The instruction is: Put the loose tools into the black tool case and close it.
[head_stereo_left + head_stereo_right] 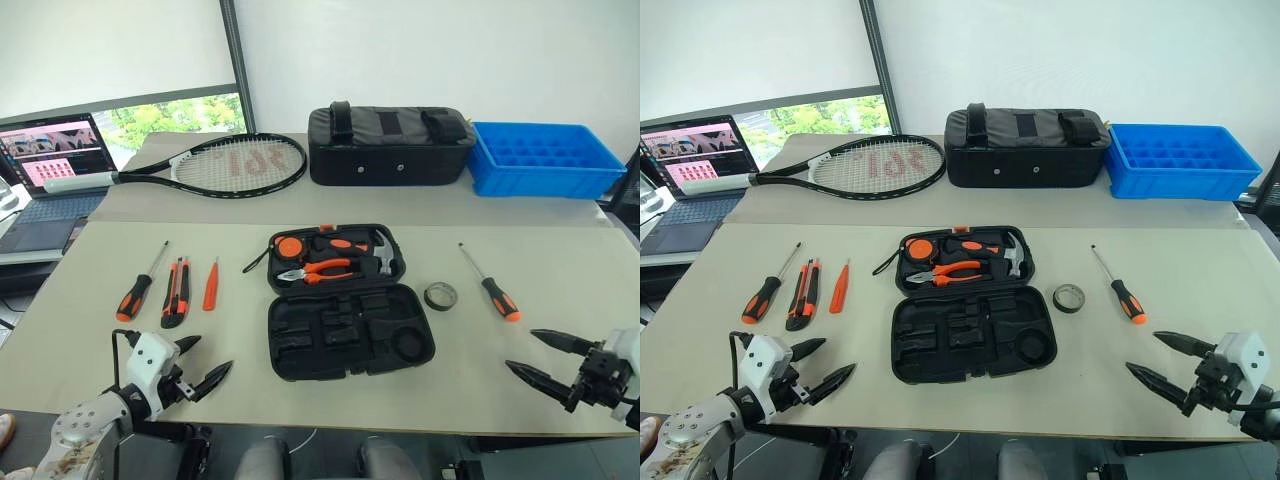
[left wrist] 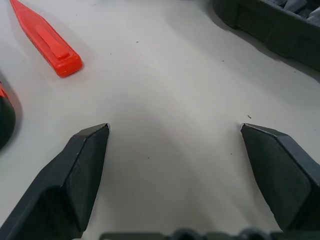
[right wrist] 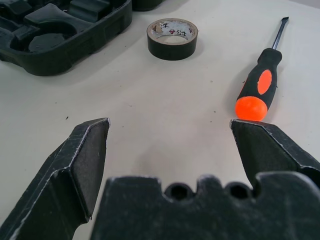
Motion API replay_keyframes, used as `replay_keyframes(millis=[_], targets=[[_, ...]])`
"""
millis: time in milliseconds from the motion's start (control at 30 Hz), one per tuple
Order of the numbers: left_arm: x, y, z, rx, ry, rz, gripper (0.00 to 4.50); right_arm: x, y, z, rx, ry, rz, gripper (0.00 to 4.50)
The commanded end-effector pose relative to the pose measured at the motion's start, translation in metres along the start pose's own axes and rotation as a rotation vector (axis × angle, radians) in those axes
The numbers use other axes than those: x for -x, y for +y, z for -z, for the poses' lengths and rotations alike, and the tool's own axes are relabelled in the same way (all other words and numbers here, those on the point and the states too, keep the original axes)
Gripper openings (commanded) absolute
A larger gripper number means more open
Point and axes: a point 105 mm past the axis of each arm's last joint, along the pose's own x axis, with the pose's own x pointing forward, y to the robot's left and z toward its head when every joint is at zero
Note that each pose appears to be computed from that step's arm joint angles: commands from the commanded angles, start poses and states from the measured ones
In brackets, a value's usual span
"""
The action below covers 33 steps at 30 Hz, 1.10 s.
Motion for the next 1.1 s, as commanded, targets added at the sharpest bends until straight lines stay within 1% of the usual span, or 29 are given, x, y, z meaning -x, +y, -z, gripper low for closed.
replay_keyframes(millis=[33, 133, 400, 900, 1000, 1033, 1100], targets=[[0.0, 0.0, -0.002, 0.005, 0.0, 0.006, 4.5, 0.007, -0.005, -0.008, 0.04, -0.03, 0.029, 4.46], [0.001, 0.004, -0.003, 0.005, -0.014, -0.009, 4.5, 0.009, -0.004, -0.003, 0.04, -0.034, 0.042, 4.46], [-0.001, 0.006, -0.003, 0.002, -0.014, -0.011, 4.5, 0.006, -0.006, -0.002, 0.021, -0.026, 0.061, 4.46], [0.001, 0.008, -0.002, 0.003, -0.016, -0.018, 4.5, 0.005, -0.007, -0.015, 0.071, -0.048, 0.059, 4.46], [0.005, 0.014, -0.015, 0.008, -0.08, -0.056, 4.5, 0.0, -0.005, -0.03, 0.079, -0.102, 0.026, 4.46], [0.008, 0.02, -0.022, 0.011, -0.115, -0.086, 4.5, -0.003, -0.003, -0.037, 0.093, -0.117, -0.001, 4.46], [0.017, 0.041, -0.04, 0.031, -0.198, -0.191, 4.5, -0.013, 0.003, -0.057, 0.104, -0.173, -0.048, 4.46]])
